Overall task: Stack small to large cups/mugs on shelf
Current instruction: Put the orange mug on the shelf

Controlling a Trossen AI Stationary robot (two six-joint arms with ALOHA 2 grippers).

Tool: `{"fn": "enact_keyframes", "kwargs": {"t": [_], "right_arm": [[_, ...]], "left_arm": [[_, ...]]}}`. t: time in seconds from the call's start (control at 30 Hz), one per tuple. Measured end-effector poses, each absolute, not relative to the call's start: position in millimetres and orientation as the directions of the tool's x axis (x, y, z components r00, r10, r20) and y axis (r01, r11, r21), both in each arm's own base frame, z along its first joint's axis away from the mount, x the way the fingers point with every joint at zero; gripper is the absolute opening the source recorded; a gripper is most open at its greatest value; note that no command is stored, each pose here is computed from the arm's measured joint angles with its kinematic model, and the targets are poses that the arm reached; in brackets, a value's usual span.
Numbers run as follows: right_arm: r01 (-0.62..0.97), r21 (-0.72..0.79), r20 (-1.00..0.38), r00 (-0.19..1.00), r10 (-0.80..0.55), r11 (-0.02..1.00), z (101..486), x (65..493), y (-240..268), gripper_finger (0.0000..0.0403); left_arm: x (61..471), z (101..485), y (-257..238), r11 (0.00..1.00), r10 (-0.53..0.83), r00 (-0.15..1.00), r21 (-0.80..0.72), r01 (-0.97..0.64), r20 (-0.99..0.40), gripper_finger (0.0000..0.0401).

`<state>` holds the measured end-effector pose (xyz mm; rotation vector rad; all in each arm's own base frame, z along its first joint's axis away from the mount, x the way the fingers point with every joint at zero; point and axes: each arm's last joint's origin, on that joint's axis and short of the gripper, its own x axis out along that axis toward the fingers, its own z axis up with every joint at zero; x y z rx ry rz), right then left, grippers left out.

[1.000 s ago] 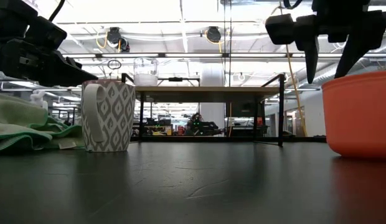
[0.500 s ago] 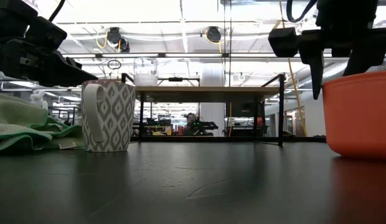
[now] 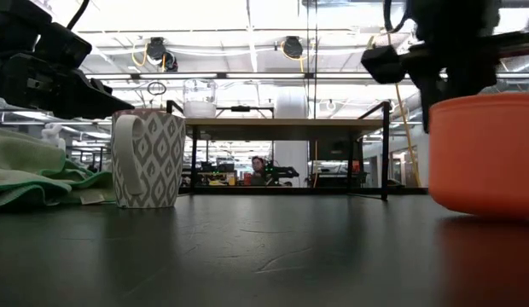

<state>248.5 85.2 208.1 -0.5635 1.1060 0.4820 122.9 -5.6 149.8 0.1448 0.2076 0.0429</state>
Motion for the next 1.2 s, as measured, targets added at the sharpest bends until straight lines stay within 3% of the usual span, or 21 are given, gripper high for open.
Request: {"fn": "enact_keyframes", "kwargs": {"t": [0.2, 0.53, 0.8, 1.0, 1.2], "right_arm": [[-0.438, -0.122, -0.900, 0.426, 0.086, 0.891, 212.4, 259.8, 68.3, 0.0002], [-0.159, 0.028, -0.869, 0.484, 0.103, 0.987, 240.7, 274.2, 58.0, 0.0001], [-0.120, 0.031, -0.882, 0.464, 0.084, 0.992, 277.8, 282.3, 54.5, 0.0001], [-0.063, 0.008, -0.921, 0.389, 0.032, 0.998, 276.6, 286.6, 45.8, 0.0000], [-0.022, 0.007, -0.921, 0.389, 0.015, 1.000, 275.8, 289.4, 34.3, 0.0000]], "left_arm": [[122.8, 149.7, -5.7, 0.988, 0.057, 0.978, 0.149, -0.027, -0.203, 0.0031], [122.7, 149.1, -5.6, 0.988, 0.057, 0.976, 0.150, -0.025, -0.210, 0.0031], [122.7, 149.1, -5.6, 0.988, 0.057, 0.976, 0.154, -0.025, -0.210, 0.0031], [122.4, 147.9, -5.6, 0.988, 0.057, 0.973, 0.154, -0.023, -0.222, 0.0031], [122.2, 146.9, -5.7, 0.988, 0.056, 0.971, 0.155, -0.020, -0.232, 0.0031]]}}
